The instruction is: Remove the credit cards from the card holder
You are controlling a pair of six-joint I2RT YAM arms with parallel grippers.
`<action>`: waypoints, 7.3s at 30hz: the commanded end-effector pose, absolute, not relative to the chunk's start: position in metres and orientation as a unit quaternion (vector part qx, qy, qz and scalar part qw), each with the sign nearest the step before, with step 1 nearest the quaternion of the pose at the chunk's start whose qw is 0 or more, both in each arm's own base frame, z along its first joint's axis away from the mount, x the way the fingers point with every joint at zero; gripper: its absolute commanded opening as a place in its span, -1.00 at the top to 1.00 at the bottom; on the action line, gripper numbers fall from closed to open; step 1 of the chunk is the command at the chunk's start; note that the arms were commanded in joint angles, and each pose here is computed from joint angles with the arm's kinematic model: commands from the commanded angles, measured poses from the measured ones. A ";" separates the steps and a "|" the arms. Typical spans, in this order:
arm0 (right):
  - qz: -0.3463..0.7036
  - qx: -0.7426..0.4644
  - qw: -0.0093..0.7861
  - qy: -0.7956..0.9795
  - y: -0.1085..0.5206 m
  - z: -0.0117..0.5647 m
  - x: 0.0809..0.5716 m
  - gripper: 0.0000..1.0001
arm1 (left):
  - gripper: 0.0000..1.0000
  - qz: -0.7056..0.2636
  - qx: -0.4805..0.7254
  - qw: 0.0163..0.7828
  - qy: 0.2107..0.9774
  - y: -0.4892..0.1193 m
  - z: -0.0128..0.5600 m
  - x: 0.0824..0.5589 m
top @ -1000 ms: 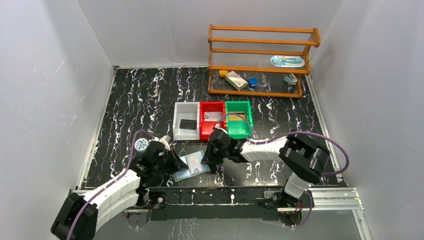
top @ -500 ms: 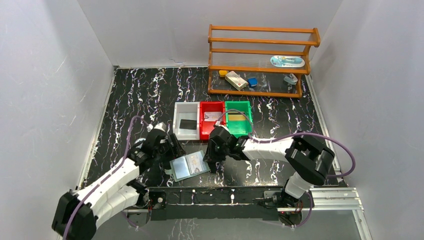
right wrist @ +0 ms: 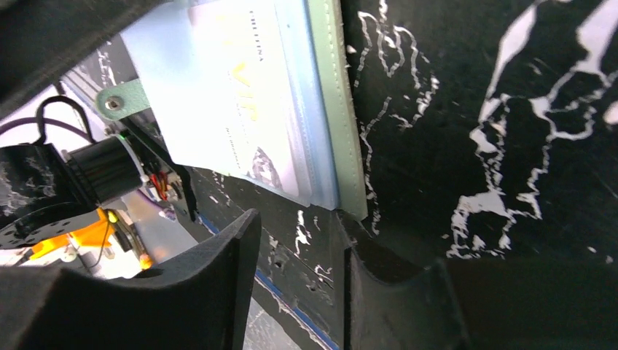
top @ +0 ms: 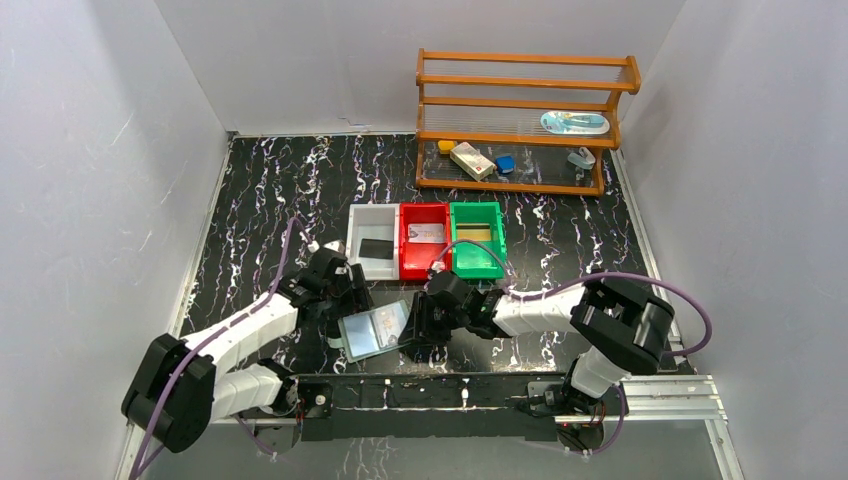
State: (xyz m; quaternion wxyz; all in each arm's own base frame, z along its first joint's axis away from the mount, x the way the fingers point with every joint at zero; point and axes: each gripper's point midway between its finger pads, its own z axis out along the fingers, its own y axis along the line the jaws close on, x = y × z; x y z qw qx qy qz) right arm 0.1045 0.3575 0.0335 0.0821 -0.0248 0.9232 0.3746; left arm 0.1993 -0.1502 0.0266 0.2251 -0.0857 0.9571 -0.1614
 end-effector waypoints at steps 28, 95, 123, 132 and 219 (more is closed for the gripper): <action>0.386 0.019 0.179 0.905 0.318 0.098 0.183 -0.17 | -0.10 -0.352 -0.008 0.176 0.919 -0.233 0.060 0.129; 0.261 0.022 0.198 0.945 0.320 0.022 0.158 0.73 | 0.28 -0.137 0.122 0.107 0.977 -0.202 -0.016 0.138; 0.258 0.048 0.221 0.939 0.290 0.028 0.160 0.90 | 0.39 -0.112 0.108 0.094 0.983 -0.190 -0.026 0.130; 0.271 0.053 0.212 0.937 0.286 0.029 0.162 0.89 | 0.22 -0.136 0.104 0.124 0.977 -0.199 -0.005 0.139; 0.450 0.059 0.178 0.873 0.297 0.007 0.149 0.38 | 0.75 -0.248 0.079 0.102 0.960 -0.235 -0.013 0.127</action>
